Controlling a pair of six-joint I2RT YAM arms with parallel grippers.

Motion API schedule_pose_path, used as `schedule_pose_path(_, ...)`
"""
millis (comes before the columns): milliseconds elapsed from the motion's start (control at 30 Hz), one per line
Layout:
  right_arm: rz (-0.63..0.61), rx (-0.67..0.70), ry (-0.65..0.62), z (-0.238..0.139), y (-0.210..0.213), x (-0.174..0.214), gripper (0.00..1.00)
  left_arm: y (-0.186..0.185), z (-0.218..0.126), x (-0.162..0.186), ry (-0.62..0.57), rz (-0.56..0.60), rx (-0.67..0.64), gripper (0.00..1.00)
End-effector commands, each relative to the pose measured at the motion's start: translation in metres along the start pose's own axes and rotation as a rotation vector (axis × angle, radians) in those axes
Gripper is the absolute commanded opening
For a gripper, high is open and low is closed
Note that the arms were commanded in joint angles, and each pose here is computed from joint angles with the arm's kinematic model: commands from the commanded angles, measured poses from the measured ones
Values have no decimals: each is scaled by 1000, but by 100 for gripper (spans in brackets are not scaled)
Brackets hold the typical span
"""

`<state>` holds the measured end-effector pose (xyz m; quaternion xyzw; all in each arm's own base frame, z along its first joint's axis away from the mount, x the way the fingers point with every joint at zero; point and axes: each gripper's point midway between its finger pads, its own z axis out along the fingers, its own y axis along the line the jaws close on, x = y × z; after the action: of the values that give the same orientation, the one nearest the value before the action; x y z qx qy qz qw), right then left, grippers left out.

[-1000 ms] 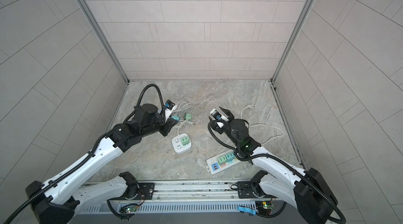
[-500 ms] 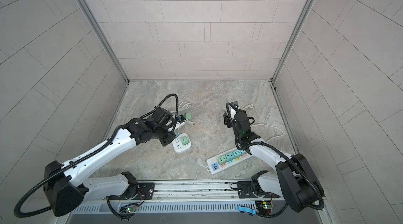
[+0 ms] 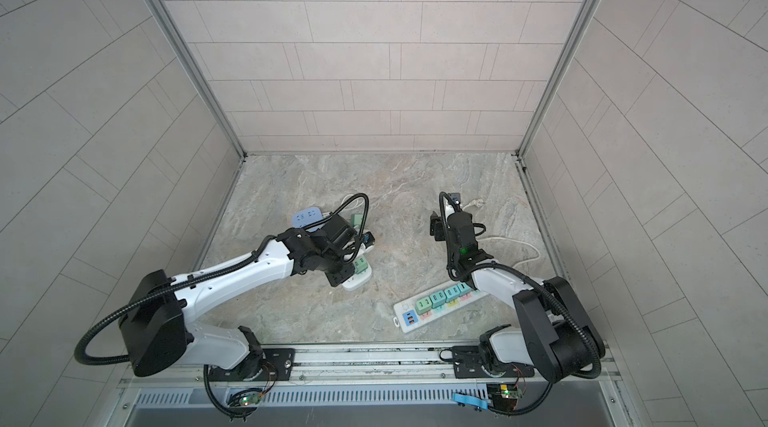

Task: Insert the plug
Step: 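Press the teal adapter down into the white square socket with the left gripper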

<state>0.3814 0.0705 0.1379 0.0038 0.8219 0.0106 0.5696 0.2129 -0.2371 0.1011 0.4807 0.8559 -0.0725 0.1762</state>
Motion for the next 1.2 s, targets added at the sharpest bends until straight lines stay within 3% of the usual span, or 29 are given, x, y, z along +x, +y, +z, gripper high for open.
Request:
schedule_pose_path(0, 28, 11, -41, -4, -3, -11, 80, -6, 12, 30, 106, -8, 13, 0)
schedule_pose_path(333, 26, 8, -34, -3, -2, -9, 80, 0, -4, 34, 150, -113, -21, 0)
schedule_pose_path(1167, 28, 8, -35, -3, -2, -9, 80, 14, 24, 9, 138, -159, -58, 0)
